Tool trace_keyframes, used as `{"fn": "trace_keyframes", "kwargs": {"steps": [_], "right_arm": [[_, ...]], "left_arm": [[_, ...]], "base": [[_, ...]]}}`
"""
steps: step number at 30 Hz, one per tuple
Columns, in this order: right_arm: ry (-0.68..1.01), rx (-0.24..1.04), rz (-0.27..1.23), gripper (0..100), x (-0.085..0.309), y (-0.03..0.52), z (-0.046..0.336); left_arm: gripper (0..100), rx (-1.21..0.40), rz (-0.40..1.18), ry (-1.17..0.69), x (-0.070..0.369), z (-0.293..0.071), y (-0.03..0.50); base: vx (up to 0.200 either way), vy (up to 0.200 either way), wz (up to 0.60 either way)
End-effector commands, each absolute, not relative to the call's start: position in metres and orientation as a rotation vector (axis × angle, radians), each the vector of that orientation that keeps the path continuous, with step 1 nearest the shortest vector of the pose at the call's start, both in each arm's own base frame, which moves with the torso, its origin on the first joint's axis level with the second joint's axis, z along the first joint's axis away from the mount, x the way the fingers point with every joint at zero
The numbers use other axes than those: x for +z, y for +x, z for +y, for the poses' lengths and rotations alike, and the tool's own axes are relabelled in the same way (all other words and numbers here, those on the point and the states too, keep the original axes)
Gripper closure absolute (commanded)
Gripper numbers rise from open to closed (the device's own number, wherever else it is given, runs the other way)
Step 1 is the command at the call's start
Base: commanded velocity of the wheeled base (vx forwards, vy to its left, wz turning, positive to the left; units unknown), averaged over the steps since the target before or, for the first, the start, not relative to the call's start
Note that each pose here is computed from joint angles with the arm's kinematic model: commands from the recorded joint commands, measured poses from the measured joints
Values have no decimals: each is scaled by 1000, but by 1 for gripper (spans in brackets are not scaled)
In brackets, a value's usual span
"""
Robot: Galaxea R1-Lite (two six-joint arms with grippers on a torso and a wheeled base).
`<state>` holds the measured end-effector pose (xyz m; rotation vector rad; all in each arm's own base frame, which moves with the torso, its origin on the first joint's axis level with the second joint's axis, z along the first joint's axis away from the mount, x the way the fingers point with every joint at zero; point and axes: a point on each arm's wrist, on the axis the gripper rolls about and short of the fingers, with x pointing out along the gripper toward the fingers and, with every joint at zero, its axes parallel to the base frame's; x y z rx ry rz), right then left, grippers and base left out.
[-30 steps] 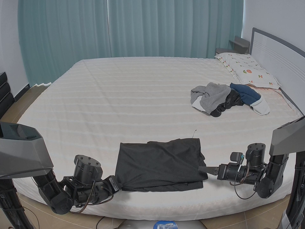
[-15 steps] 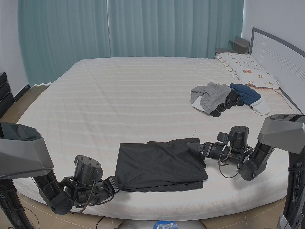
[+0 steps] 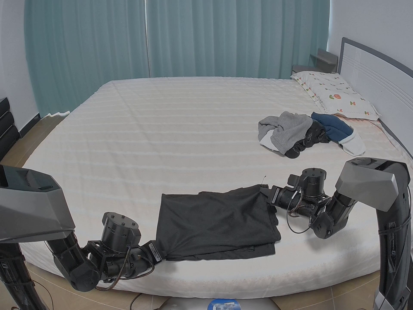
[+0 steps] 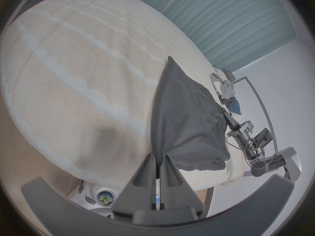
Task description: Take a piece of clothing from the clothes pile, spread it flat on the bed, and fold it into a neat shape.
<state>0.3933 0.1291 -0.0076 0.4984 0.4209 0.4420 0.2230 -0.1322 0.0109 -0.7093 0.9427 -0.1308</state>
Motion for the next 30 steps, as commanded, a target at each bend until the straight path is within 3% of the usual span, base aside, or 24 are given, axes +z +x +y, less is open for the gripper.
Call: {"fn": "trace_keyframes", "kwargs": {"steps": [1,11,12,16,17,25,30], "right_arm": [[500,439,412,100,-7,396,128],[511,429,417,100,-9,396,125],[517,427,425,0,-10,395,126],[518,436,425,0,-8,391,128],[520,437,421,0,-6,391,128],[653,433,443,0,33,355,117],[645,423,556,0,23,310,106]], "left_arm": [[100,-126,946,-708,10,-132,223],[100,-127,945,-708,10,-132,223],[100,-128,943,-709,10,-132,223],[100,-144,941,-723,13,-131,221],[0,-147,936,-726,13,-131,221],[0,-168,806,-774,36,-123,226],[0,-151,675,-827,58,-109,249]], "base": [[0,0,0],[0,0,0],[0,0,0],[0,0,0],[0,0,0],[0,0,0],[0,0,0]]}}
